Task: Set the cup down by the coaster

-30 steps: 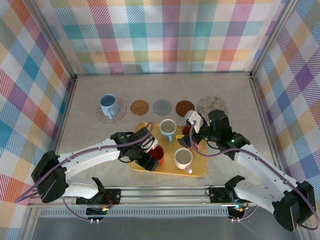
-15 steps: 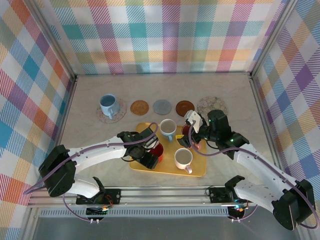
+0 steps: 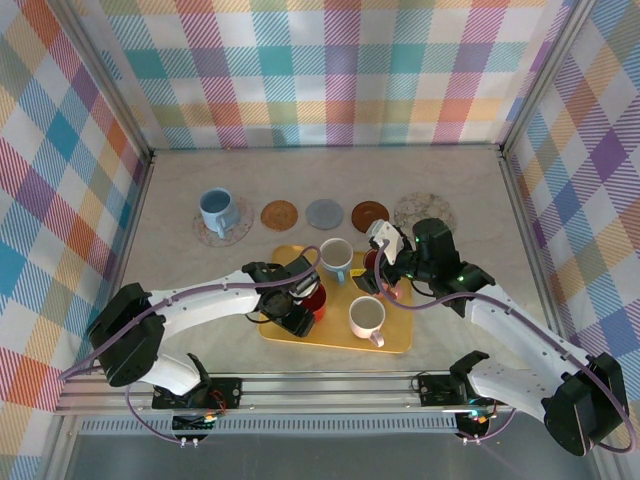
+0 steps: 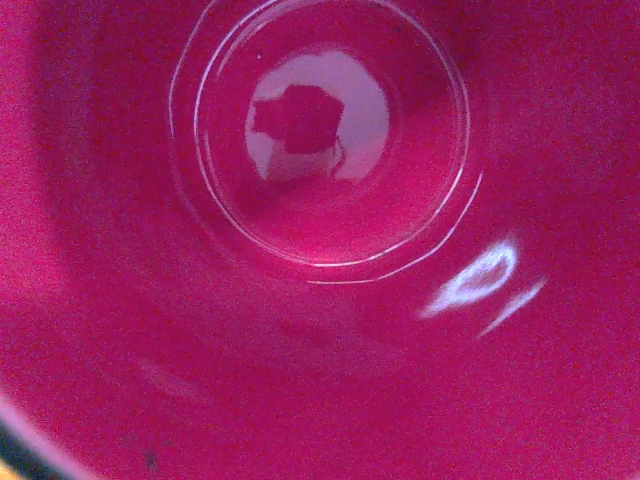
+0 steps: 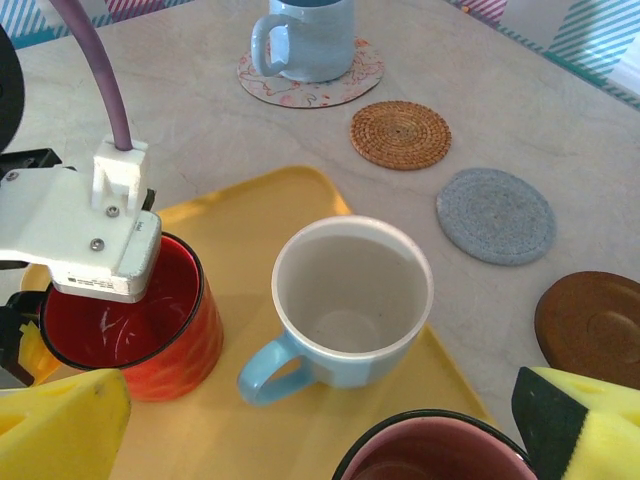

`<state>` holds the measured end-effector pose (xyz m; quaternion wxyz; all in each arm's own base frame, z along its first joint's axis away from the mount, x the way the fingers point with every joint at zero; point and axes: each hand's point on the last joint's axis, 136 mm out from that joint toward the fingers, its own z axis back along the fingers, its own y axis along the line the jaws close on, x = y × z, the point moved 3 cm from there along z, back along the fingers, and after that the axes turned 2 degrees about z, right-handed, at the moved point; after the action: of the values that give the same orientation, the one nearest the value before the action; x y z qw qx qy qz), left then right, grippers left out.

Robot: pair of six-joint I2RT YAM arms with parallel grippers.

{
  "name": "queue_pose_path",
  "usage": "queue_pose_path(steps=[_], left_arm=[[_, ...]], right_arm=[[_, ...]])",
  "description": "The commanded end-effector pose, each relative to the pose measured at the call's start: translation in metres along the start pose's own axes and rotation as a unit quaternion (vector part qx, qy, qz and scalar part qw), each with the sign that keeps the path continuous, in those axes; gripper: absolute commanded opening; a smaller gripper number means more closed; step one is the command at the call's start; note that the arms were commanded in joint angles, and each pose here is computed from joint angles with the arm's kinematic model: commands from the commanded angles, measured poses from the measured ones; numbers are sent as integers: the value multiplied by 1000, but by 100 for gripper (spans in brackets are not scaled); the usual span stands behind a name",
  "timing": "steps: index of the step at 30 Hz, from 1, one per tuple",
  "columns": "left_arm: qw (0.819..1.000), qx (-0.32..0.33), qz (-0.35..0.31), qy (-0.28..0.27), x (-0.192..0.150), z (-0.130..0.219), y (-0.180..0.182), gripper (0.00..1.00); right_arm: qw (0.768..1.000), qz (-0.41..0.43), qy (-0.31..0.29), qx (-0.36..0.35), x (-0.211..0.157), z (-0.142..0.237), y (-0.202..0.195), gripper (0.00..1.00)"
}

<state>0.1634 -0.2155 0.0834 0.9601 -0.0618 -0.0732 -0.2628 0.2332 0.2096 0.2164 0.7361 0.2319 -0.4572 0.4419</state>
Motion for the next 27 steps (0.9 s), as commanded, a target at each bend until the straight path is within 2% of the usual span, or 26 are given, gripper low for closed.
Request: queue_pose_path(steps=[1, 15, 23, 27], left_arm=[[1000, -5, 6, -5, 5, 1, -4, 66], [1000, -10, 6, -12, 8, 0, -6, 45], [1000, -5, 3, -11, 8, 0, -5, 36], [1000, -3, 1, -17, 9, 2, -4, 34]], right_arm=[[1000, 10, -12, 10, 4, -1, 4, 99], [1000, 9, -7, 14, 1, -5, 3, 99], [1000, 9, -3, 28, -2, -8, 6, 99], [999, 10, -3, 38, -2, -7, 10, 99]])
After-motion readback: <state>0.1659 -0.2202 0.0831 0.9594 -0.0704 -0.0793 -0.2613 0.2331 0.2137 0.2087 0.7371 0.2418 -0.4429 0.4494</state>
